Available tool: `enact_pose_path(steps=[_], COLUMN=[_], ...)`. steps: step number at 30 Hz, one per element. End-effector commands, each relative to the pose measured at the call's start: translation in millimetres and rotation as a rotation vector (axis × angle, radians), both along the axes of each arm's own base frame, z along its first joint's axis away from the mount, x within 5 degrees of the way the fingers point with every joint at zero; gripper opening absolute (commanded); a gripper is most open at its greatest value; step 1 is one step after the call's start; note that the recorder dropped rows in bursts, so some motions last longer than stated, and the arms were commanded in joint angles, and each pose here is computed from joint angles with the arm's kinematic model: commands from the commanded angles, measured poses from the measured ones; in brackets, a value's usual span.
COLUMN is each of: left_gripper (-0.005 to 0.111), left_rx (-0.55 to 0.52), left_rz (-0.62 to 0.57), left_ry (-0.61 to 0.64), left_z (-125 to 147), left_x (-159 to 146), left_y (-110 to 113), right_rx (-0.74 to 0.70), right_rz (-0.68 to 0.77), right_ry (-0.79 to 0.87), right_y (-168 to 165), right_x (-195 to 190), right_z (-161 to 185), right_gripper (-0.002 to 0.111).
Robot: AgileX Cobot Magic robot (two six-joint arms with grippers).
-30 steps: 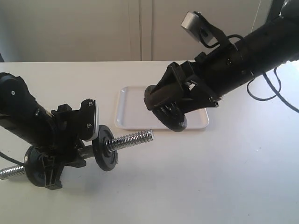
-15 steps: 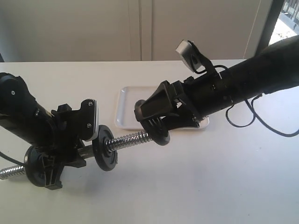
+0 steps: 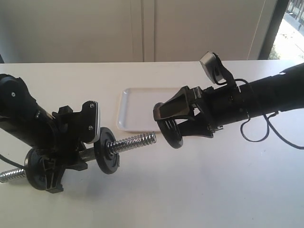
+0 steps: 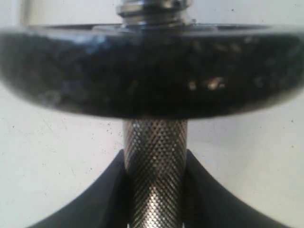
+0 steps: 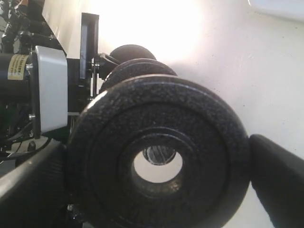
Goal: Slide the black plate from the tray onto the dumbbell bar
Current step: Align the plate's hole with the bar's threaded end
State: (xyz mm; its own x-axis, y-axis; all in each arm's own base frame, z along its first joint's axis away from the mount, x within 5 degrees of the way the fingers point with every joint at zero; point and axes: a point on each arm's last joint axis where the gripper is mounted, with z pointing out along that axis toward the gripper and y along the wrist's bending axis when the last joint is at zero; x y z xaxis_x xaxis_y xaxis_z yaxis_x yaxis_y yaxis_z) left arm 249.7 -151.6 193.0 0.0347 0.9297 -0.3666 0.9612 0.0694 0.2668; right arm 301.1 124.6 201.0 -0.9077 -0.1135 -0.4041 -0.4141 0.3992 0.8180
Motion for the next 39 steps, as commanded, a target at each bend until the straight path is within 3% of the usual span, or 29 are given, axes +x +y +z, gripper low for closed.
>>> enact_pose_path(steps=[1,16,39], left_gripper=[0.0,0.0,0.0], left_rx=[-0.081,-0.081,-0.081], left_rz=[0.044,0.044,0.044], left_ry=[-0.08,-0.08,-0.08], left_z=[21,21,21], left_x=[3,3,3], left_y=[-4,-4,-4], right_rx=[0.114,0.151,0.139], right_rz=[-0.043,-0.137,-0.08], right_ry=[-0.014,0.051,0.058], right_y=[0,-2,27], right_x=[-4,-13,-23], right_z=[4,-10,-11], right_gripper=[0.0,0.0,0.0])
